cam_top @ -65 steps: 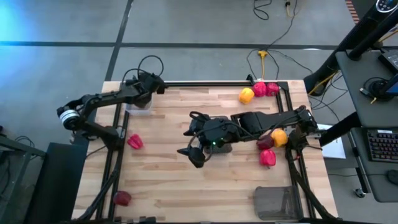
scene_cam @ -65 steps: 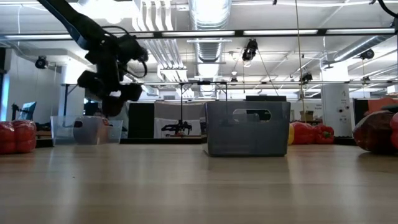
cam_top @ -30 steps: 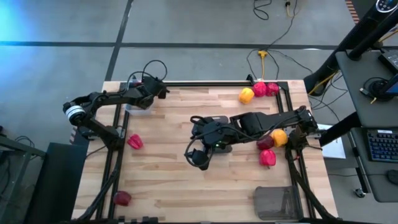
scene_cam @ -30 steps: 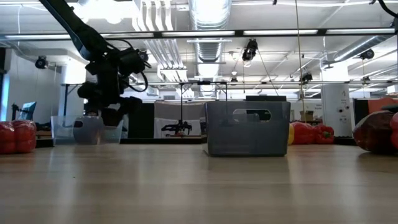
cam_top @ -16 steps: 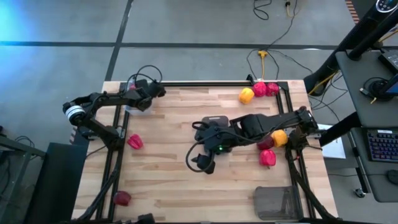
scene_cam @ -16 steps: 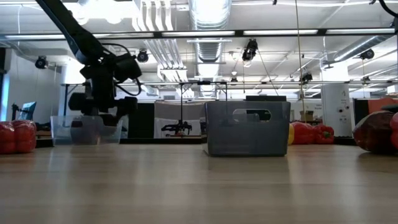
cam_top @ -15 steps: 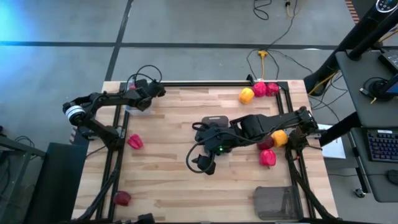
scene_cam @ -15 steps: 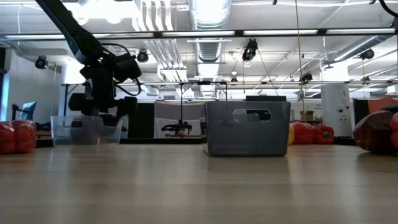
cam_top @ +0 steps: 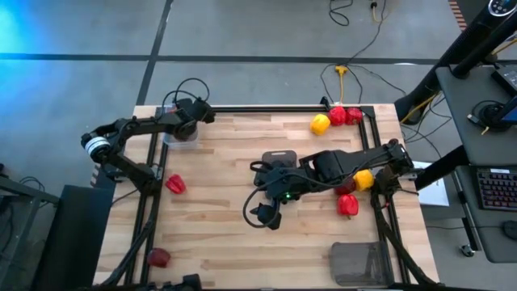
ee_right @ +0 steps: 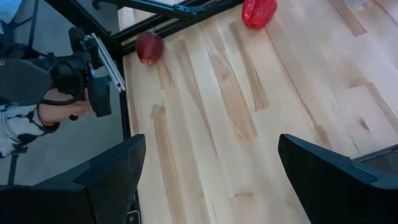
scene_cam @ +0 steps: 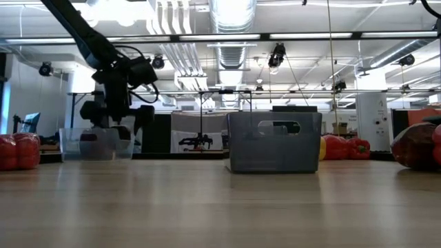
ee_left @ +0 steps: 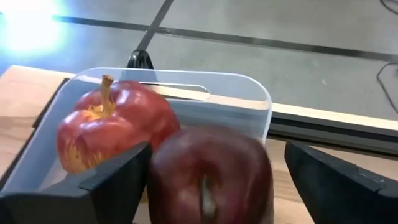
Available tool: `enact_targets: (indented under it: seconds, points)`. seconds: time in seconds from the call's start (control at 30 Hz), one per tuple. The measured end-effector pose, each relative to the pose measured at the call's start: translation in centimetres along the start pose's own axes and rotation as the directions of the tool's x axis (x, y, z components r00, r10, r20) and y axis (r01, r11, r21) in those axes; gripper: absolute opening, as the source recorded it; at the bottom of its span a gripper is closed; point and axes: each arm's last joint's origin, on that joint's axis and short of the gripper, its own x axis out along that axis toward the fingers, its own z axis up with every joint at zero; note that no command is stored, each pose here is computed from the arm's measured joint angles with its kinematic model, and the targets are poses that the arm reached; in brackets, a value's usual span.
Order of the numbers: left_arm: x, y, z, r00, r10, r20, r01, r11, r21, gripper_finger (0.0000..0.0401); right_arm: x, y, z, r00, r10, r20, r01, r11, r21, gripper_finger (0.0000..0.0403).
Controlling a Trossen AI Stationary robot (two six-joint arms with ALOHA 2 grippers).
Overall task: Sort produce into baskets
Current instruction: Put the red apple into the transparent bin
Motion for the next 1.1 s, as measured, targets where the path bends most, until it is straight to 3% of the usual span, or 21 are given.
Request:
enact_targets:
  seconds: [0.4,0.8,0.9,1.1]
  points:
    - [-0.4,0.4,0.0,0.999,0.028,-0.022,-0.027,1.000,0.010,0.0355,-0.1,0.4,-0.2,1.000,0.008,-0.003,-0.008,1.000,0.009,0.0359]
    - [-2.9,1.6,2.4,0.996,-0.006,0.087,0.008,1.000,-0.029,0.0355,-0.1,0.4,-0.1,1.000,0.004,0.010,-0.004,1.000,0.005,0.0359]
    - [-4.1,2.0,3.1,0.993,-0.072,0.088,0.076,0.996,-0.036,0.0355,-0.1,0.4,-0.1,1.000,0.003,0.010,-0.003,1.000,0.005,0.0359]
    - [-5.5,2.6,3.1,0.962,-0.268,-0.059,0.269,0.963,0.016,0.0343,-0.1,0.4,-0.1,1.000,0.003,0.010,-0.003,1.000,0.007,0.0359]
